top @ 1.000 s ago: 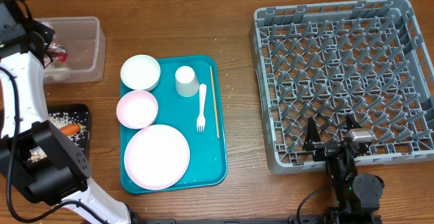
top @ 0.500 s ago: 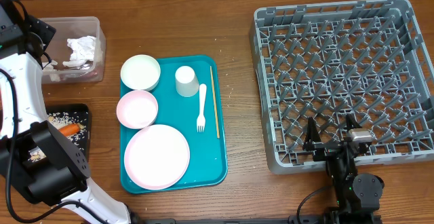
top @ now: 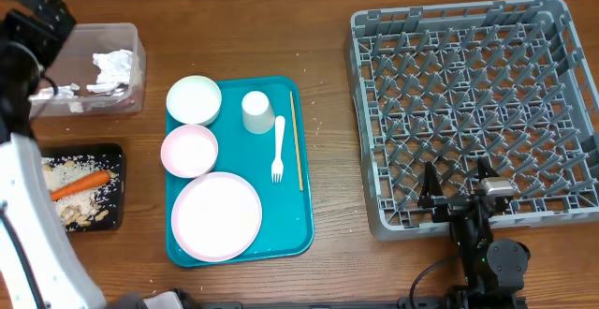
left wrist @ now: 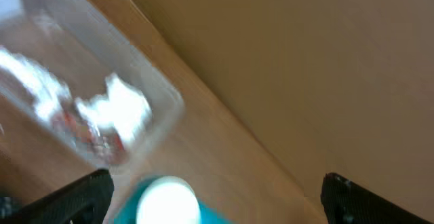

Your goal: Sort waste into correct bins and load items into the dishwasher rack

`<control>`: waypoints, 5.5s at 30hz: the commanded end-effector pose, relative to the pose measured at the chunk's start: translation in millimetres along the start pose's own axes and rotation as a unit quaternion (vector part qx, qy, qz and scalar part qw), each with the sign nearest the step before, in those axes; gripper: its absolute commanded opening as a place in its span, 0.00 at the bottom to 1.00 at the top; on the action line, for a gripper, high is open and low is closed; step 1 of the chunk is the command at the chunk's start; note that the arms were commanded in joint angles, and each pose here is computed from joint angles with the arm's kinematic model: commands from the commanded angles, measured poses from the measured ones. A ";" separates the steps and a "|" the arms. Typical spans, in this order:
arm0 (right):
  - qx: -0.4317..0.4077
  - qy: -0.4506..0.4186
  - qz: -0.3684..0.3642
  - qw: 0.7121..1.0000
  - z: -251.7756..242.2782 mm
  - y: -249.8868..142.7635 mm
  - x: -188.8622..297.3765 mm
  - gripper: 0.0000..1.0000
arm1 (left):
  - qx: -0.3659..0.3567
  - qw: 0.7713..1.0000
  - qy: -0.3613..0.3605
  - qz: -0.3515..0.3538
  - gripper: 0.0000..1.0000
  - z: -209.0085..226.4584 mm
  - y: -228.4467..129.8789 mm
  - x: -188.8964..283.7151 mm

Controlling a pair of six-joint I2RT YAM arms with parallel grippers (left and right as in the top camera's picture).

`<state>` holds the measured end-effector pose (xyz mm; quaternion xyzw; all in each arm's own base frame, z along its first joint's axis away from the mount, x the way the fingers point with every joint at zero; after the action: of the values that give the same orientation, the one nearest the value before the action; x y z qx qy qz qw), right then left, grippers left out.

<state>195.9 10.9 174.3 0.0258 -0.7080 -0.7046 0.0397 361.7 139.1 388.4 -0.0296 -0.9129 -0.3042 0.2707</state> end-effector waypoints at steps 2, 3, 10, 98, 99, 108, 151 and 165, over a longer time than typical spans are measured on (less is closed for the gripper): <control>0.002 -0.003 -0.001 1.000 -0.8 -2.4 -0.1 1.00 | -0.020 0.992 -0.035 0.122 1.00 -3.2 -44.6 30.4; 0.002 -0.003 0.000 1.000 -0.8 -2.5 -0.2 1.00 | -0.027 0.990 -0.028 0.135 1.00 -0.1 -50.3 33.8; 0.002 -0.003 0.000 1.000 -0.8 -2.5 -0.2 1.00 | -0.069 0.973 -0.006 0.219 1.00 13.2 -84.6 48.9; -0.247 0.336 -0.028 0.909 72.8 45.3 30.7 1.00 | 0.236 0.920 0.292 0.111 1.00 166.8 -106.0 46.6; -0.228 0.357 -0.055 0.904 76.0 60.2 37.7 1.00 | 0.240 0.918 0.298 0.107 1.00 170.2 -104.9 48.7; -0.169 0.362 -0.110 0.910 78.0 137.3 63.9 1.00 | 0.238 0.918 0.297 0.108 1.00 169.4 -105.4 48.3; 0.134 0.485 0.506 0.701 357.4 16.8 -52.0 1.00 | 0.327 0.854 0.379 0.140 1.00 218.9 -109.0 31.8; 0.147 0.344 0.566 0.735 364.4 -64.1 -78.8 0.99 | 0.327 0.854 0.379 0.140 1.00 218.9 -109.0 31.8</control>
<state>231.1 379.0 111.2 -0.1168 -0.6166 -0.3695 0.6853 209.1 170.7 202.1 0.0415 -0.7782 0.0589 0.6239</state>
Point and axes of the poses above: each gripper's point midway between its finger pads, its own x axis back along the fingers, its own z axis along the line the jaws close on, y = z × x, the point moved 5 cm from there along x, back along the fingers, and after that the axes turned 6 degrees about x, right-handed, at the moved point
